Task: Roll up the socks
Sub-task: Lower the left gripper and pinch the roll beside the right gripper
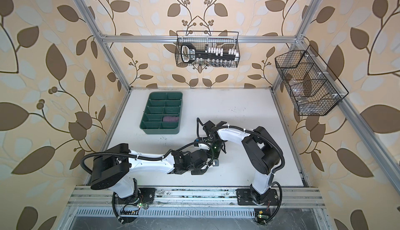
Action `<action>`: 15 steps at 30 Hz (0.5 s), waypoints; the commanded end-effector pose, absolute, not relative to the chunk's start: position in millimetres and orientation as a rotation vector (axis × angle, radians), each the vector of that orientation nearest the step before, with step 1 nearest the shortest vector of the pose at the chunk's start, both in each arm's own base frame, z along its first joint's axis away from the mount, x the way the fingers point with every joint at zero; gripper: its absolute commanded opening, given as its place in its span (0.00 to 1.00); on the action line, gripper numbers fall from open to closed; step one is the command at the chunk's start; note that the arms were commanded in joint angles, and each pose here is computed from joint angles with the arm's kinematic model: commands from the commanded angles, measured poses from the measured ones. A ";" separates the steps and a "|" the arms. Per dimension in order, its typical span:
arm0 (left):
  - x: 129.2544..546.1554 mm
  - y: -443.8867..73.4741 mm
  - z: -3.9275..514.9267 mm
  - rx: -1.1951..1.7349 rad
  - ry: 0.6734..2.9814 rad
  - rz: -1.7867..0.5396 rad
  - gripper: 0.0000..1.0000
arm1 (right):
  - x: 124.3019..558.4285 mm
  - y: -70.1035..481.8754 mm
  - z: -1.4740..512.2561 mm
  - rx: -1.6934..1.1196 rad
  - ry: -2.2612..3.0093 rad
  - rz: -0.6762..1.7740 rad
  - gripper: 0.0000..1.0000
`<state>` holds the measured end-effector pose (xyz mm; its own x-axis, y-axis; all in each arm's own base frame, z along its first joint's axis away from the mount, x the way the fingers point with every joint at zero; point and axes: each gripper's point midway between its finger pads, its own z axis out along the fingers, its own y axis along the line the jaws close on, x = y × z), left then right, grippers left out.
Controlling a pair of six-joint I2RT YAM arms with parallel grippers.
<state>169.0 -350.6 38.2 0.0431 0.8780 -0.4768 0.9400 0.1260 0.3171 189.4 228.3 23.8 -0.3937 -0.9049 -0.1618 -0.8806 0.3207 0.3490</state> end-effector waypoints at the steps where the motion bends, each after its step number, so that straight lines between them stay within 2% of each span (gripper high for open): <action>1: 192.4 -323.1 5.3 1.581 2.115 -0.088 0.00 | 172.2 239.5 42.0 1.679 -2.497 -0.730 0.22; 5: 190.0 -320.6 6.7 1.575 2.142 -0.116 0.00 | 192.2 227.3 59.4 1.693 -2.633 -0.703 0.39; 11: 182.2 -316.8 13.0 1.593 2.189 -0.231 0.00 | 228.0 190.7 106.2 1.770 -2.985 -0.600 0.49; 13: 179.3 -314.9 13.1 1.621 2.211 -0.290 0.00 | 248.4 170.6 125.3 1.702 -3.188 -0.500 0.50; 15: 180.6 -313.8 15.3 1.619 2.251 -0.370 0.00 | 276.2 141.4 151.8 1.490 -3.485 -0.336 0.50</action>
<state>197.9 -341.7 39.4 -0.1866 0.8202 -0.5408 0.9434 0.3032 0.1343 248.1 169.7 133.4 -0.4608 -0.6898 -0.5585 -0.8306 0.5569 -0.0026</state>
